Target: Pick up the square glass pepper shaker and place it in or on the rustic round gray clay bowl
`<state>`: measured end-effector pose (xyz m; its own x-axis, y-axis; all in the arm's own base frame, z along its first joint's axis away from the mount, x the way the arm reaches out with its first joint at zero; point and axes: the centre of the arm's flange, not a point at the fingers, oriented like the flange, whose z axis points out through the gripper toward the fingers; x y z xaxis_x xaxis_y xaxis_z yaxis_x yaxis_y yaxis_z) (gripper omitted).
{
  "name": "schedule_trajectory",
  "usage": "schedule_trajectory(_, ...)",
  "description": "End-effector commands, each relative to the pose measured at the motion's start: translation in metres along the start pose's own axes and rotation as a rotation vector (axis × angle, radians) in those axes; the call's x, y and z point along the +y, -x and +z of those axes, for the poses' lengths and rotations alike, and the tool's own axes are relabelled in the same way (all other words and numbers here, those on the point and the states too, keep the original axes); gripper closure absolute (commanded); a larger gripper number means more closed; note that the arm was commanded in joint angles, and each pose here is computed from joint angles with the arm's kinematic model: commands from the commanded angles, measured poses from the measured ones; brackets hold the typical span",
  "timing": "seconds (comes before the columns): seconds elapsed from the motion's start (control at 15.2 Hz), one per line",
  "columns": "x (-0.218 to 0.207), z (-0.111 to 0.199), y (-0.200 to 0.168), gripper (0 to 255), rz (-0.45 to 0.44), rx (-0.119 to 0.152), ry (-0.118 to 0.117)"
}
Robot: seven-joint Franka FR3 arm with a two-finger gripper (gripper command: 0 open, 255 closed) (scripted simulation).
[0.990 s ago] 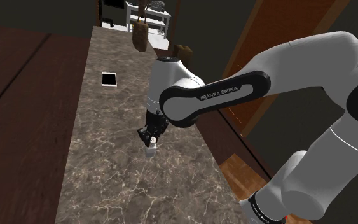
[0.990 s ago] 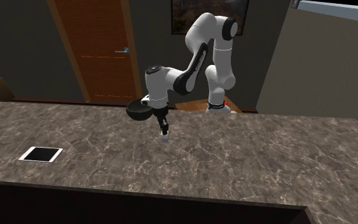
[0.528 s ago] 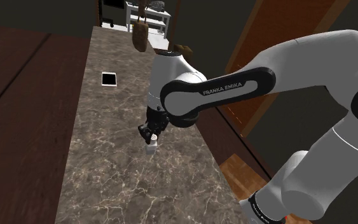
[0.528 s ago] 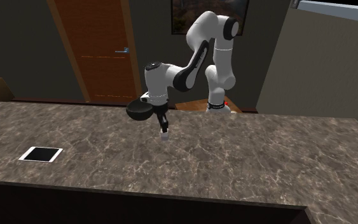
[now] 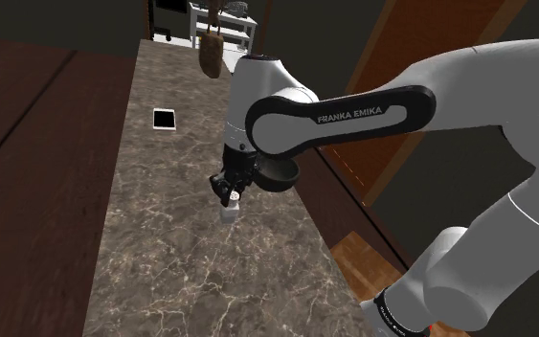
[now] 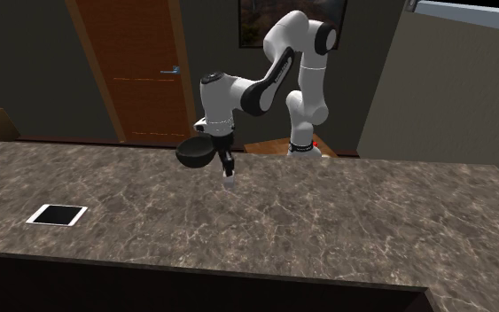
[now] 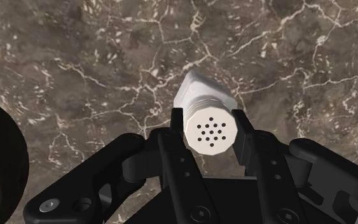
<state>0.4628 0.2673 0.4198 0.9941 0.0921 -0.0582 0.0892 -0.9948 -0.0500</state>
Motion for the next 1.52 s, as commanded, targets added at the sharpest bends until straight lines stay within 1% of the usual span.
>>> schedule_trajectory(0.0, -0.001, -0.011, 0.001, 255, 0.000, 0.000, 0.000)
schedule_trajectory(1.32, -0.006, -0.113, 0.007, 255, 0.000, 0.000, 0.000)
schedule_trajectory(1.45, 0.019, -0.119, 0.000, 255, 0.000, 0.000, 0.000)
